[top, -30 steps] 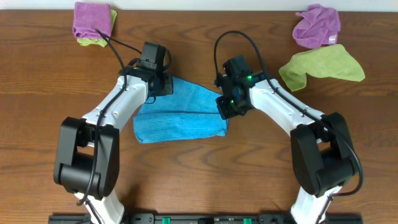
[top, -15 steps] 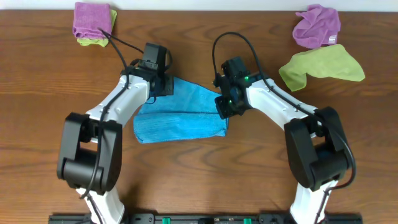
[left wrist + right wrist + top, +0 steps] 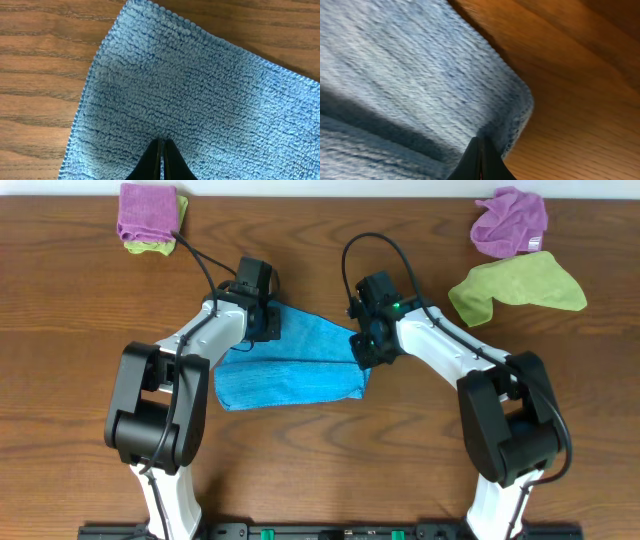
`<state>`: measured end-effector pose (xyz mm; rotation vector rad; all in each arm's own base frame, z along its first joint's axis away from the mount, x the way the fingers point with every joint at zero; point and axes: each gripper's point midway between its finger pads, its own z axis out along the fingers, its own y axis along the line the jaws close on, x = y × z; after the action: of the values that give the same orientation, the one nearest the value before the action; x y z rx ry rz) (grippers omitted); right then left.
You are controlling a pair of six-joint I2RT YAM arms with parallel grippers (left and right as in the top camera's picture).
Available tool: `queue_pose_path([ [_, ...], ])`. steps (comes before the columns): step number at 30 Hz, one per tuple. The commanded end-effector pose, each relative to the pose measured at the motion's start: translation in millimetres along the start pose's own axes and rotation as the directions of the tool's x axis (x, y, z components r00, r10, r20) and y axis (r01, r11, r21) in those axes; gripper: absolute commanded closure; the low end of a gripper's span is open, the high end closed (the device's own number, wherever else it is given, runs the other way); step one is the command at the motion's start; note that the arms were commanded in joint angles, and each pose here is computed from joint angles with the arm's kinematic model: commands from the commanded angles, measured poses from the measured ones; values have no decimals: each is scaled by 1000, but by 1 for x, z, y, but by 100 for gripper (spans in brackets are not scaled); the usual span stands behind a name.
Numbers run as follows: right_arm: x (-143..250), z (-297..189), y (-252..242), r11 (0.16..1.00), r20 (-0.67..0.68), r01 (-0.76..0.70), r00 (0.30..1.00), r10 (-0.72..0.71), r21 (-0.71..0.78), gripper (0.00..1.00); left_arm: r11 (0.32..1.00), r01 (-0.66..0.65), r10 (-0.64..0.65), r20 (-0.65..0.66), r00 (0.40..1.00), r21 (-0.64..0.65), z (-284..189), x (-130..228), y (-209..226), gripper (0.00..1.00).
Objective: Fold the cloth
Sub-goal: 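Lower the stretched cloth onto the table with both grippers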
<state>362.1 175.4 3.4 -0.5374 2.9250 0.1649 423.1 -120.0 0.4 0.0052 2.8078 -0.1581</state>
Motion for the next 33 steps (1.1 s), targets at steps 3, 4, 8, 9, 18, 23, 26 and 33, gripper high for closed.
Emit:
queue_pose_path([
  [3, 4, 2, -7, 998, -15, 22, 1000, -22, 57, 98, 1000, -15, 15, -13, 1000, -10, 9, 4, 5, 94],
  [4, 4, 2, -7, 998, -14, 22, 1000, -22, 57, 98, 1000, -15, 15, -9, 1000, -9, 9, 3, 5, 94],
  [8, 1, 2, -6, 998, -4, 19, 1000, -19, 55, 98, 1000, -17, 17, 10, 1000, -5, 9, -1, 4, 94],
  [9, 0, 2, -6, 998, 2, 19, 1000, -19, 55, 99, 1000, -17, 17, 14, 1000, -4, 9, -2, 3, 94],
  [18, 1, 7, -5, 999, -6, 20, 1000, -20, 51, 98, 996, -87, 88, 49, 995, -28, 9, -11, 6, 94],
  [23, 1, 7, -3, 999, -5, 14, 1000, -14, 39, 99, 988, -152, 154, 119, 981, -23, 8, -28, 2, 94],
  [26, 1, 7, -2, 999, -4, 9, 1000, -9, 33, 98, 986, -165, 167, 135, 977, -23, 9, -32, 1, 94],
  [33, 2, 7, -2, 999, -9, 10, 1000, -9, 32, 99, 985, -169, 170, 69, 983, -29, 34, -15, 6, 94],
])
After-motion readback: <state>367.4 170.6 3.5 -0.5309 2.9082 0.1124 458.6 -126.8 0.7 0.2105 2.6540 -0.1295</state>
